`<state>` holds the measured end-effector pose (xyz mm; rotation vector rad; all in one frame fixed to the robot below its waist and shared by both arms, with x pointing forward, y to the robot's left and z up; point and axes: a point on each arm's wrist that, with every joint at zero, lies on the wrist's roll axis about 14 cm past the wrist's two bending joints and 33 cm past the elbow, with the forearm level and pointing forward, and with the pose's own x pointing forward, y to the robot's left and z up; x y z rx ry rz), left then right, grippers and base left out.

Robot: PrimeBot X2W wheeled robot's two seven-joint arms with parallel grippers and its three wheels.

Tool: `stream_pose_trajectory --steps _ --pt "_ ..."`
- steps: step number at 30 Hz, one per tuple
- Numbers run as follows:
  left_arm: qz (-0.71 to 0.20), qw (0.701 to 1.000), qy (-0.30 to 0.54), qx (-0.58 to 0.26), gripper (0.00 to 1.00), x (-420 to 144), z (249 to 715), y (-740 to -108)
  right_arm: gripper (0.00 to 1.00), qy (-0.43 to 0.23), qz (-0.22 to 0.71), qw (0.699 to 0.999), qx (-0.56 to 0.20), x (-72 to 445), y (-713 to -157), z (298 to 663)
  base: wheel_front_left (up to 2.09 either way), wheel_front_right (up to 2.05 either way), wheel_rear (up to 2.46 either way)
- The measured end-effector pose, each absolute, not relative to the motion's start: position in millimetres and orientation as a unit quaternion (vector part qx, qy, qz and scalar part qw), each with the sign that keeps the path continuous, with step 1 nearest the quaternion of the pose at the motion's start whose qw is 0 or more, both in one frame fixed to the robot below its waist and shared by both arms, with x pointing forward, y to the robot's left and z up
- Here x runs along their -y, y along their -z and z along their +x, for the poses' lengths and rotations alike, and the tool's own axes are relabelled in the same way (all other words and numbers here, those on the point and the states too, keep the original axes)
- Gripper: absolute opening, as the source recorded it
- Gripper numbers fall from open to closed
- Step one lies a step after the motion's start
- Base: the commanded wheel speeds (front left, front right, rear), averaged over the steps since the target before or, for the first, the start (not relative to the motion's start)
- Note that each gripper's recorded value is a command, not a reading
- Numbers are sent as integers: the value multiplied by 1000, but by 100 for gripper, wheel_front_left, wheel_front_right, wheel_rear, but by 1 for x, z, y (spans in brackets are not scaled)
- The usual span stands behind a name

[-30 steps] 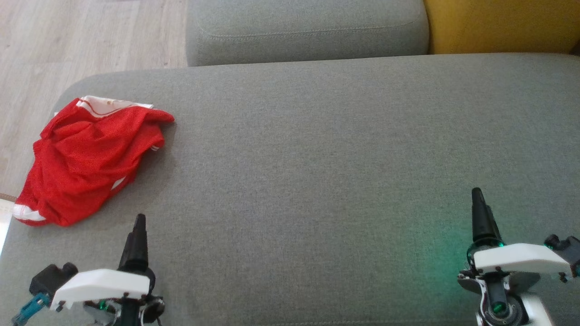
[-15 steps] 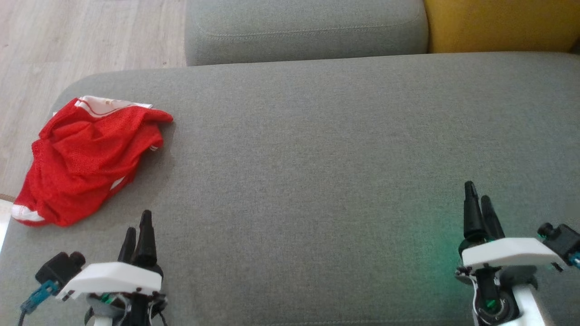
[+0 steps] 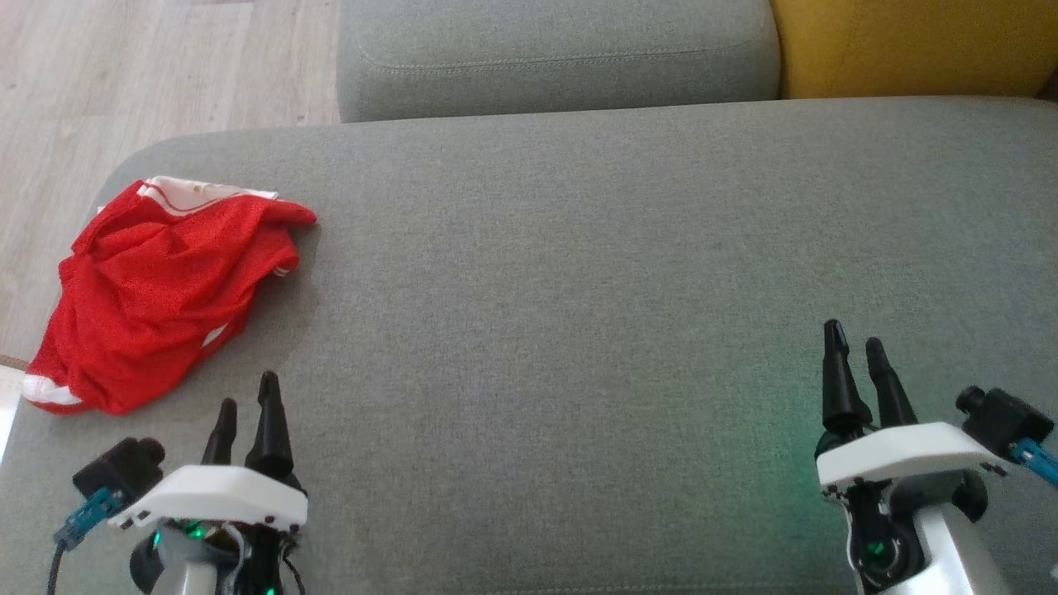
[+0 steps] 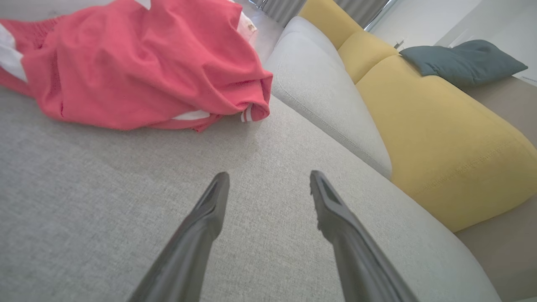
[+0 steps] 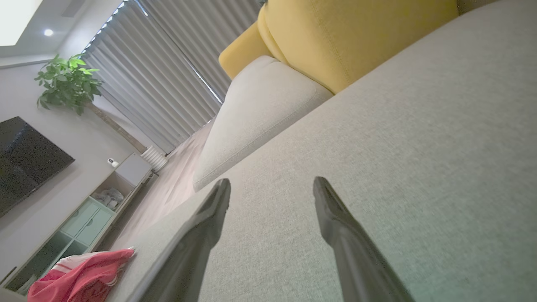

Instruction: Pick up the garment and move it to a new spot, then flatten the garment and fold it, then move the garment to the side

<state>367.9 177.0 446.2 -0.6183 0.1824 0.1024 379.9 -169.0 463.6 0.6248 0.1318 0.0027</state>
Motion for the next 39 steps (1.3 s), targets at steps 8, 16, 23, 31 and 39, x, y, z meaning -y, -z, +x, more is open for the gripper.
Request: stream_pose_trajectory --steps 8,16,23,31,39 --pt "-249 965 -40 -77 100 -174 371 -454 100 -16 255 966 -47 166 -474 384 0 0 0" --pt "-196 978 -35 -56 100 -174 377 -465 100 -25 201 979 -35 165 -479 385 0 0 0" --pt "-154 987 -32 -39 100 -174 379 -473 100 -31 166 986 -19 165 -486 387 0 0 0" --pt "-106 994 -27 -28 100 -172 380 -477 100 -39 120 992 -3 164 -493 389 0 0 0" --pt "-58 998 -27 -11 100 -173 380 -483 100 -39 81 996 7 167 -496 389 0 0 0"
